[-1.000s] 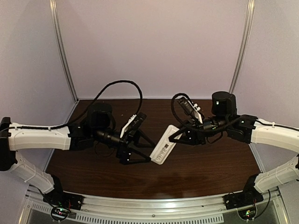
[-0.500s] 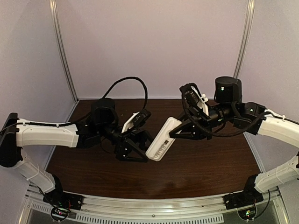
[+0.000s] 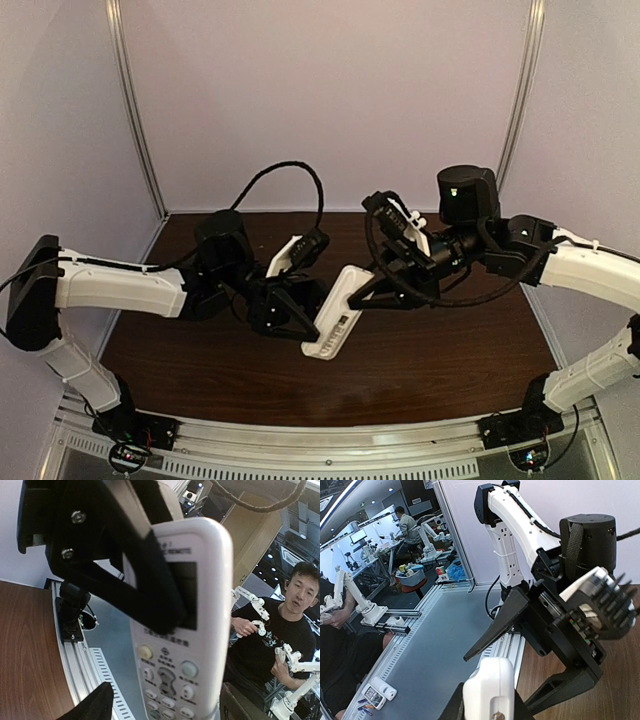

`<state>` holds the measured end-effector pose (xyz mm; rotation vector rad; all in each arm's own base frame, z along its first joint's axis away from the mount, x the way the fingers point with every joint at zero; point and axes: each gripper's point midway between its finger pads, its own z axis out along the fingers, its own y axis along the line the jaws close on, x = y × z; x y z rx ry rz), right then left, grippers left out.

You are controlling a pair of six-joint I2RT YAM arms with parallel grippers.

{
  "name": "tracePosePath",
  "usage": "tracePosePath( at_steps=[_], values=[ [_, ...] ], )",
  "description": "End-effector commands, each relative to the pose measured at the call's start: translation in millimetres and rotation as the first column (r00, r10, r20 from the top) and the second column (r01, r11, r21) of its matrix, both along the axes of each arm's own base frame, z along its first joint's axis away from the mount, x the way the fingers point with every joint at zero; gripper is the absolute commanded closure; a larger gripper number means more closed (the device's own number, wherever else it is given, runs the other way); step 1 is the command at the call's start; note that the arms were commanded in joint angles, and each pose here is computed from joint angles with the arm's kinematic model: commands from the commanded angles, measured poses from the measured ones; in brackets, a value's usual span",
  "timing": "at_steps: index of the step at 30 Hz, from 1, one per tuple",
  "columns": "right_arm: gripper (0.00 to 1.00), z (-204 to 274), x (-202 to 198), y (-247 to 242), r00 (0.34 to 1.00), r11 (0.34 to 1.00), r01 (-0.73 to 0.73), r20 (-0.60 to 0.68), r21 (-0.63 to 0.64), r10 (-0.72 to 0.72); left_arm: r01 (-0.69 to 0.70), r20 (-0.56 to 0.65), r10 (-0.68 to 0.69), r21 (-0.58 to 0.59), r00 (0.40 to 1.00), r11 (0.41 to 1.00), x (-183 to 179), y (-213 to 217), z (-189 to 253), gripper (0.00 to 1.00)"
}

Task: Load the batteries into the remote control
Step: Place the remote control at the center of the board.

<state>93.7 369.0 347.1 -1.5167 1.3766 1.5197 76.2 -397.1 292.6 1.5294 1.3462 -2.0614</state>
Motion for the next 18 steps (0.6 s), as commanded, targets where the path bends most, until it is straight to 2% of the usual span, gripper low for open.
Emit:
tracePosePath(
  at_steps=[1,6,9,15,18],
  values=[
    [0.94,12,-8,5,0.998,0.998,-0.048,0.048,0.029,0.046,0.063,-0.007,-0.063,-0.079,0.998,0.995,-5,6,18,0.26],
    [0.93,12,-11,8,0.997,0.998,-0.059,0.057,0.024,0.057,0.111,-0.042,-0.118,-0.131,0.992,0.985,-11,15,26,0.28],
    [0.93,10,-10,9,0.996,0.998,-0.058,0.062,0.017,0.057,0.142,-0.055,-0.15,-0.131,0.987,0.981,-14,15,23,0.37],
    [0.93,6,-10,10,0.996,0.998,-0.057,0.066,0.003,0.057,0.161,-0.041,-0.168,-0.129,0.985,0.978,-18,15,23,0.39],
    [0.93,4,-9,10,0.996,0.999,-0.054,0.067,-0.003,0.054,0.176,-0.034,-0.182,-0.127,0.983,0.976,-22,14,24,0.43]
  ],
)
